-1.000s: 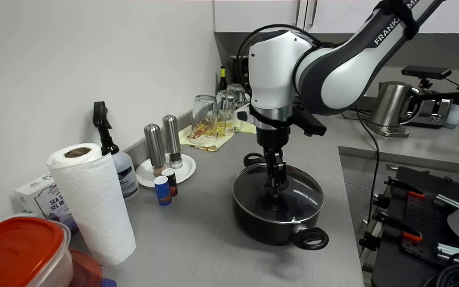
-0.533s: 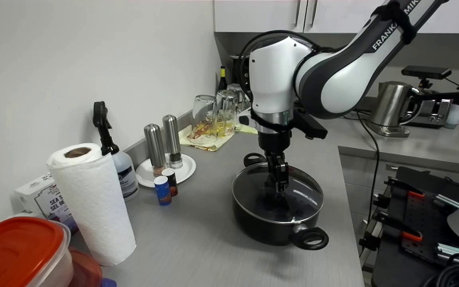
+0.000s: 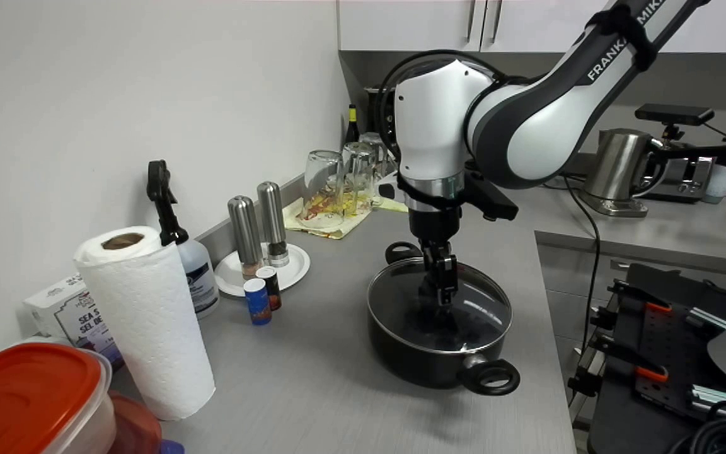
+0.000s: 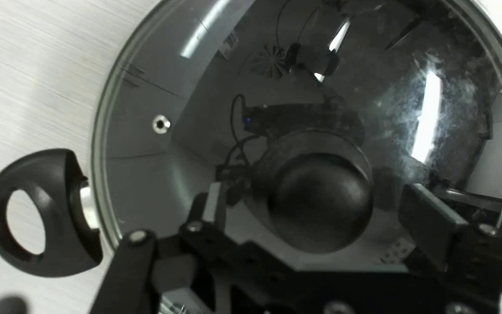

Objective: Put the glass lid on the black pot.

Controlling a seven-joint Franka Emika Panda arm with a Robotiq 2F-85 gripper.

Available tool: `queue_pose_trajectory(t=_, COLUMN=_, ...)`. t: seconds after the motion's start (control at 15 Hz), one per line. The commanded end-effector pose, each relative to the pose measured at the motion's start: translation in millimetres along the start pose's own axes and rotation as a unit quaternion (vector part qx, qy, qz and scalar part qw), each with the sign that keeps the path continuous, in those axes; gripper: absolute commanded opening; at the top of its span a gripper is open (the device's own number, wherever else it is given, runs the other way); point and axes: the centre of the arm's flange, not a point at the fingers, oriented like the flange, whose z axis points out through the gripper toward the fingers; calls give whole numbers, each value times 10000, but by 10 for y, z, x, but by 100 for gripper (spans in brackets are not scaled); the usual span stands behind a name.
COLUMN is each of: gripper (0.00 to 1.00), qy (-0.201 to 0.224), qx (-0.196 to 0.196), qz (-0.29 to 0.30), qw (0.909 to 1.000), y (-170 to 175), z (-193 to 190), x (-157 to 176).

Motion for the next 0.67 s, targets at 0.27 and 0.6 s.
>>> queue_pose_trajectory(t=0.27, gripper=100, qy=473, qx=-349, qz=22, qw=9983, y=31, z=-622, x=-256)
queue_pose_trajectory(t=0.6, gripper=100, qy=590, qx=-432, qz=104, qw=9973, y=70, z=-784, x=-211)
